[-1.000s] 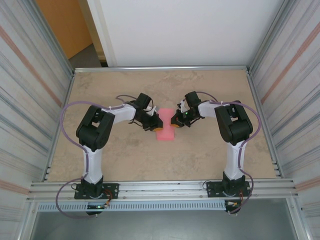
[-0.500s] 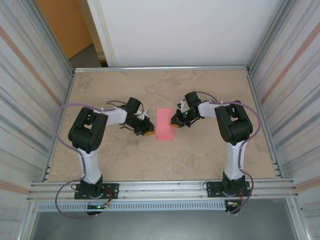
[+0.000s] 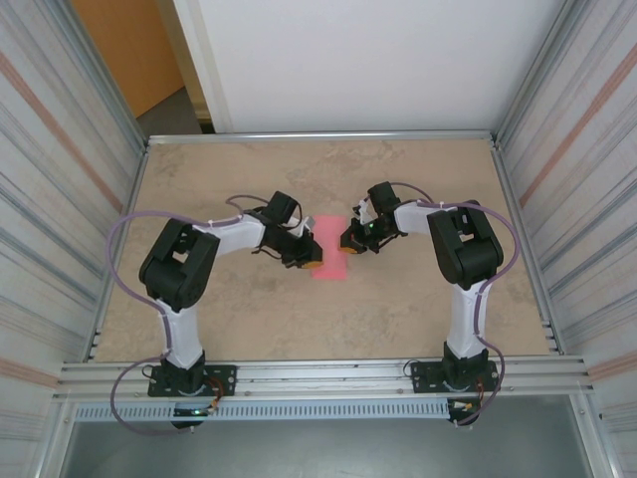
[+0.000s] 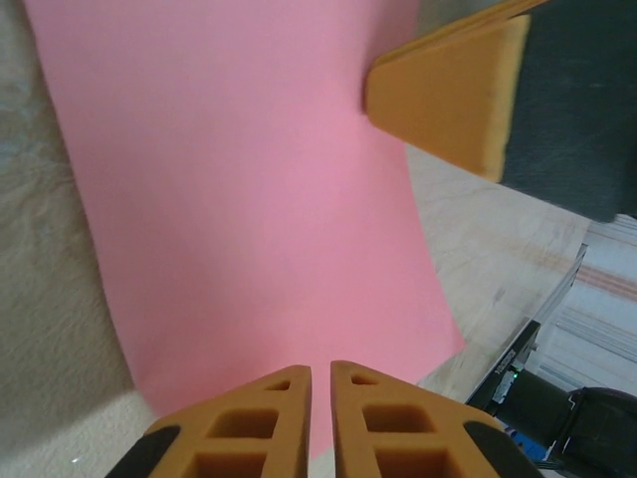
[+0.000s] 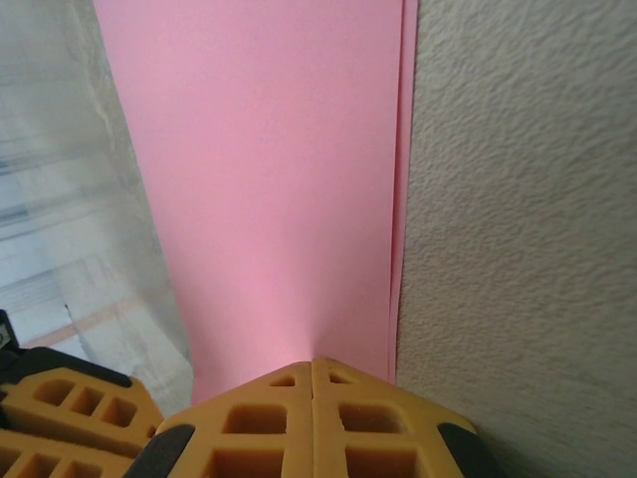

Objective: Fold a paper plane with a square sheet of paper (pick it up from the middle)
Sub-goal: First fold in half a square sheet of paper at the center of the table.

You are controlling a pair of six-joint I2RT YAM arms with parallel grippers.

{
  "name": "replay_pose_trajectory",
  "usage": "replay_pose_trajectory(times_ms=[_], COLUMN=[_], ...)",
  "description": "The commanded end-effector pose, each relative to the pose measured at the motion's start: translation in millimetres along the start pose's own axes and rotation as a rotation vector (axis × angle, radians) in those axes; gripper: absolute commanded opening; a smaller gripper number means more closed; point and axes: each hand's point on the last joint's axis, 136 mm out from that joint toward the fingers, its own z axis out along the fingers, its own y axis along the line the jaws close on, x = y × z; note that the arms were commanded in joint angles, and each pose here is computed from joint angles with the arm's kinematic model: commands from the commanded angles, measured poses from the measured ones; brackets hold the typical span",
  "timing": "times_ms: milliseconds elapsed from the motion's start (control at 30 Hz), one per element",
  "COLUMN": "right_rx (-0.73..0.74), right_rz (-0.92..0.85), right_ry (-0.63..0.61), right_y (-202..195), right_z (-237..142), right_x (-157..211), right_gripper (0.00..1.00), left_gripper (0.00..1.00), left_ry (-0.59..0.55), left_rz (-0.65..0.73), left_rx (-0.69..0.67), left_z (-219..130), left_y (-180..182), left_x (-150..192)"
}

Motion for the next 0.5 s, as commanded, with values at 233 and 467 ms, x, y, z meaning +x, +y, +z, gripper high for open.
replay_pose_trajectory(times_ms=[233,467], right_rx=[0.493,0.499], right_rz=[0.24,0.232], right_ry=[0.159,0.148], right_y=[-144,-141], right_z=[15,13], right_x=[73,70], right_gripper=[0.01,0.01], left_gripper=[0.13,0.13], left_ry=[0.07,0.115], left_rz=[-0.075,-0.05], left_rx=[-0.108,-0.245], left_z=[4,-13], left_y=[48,68], left_x=[44,72])
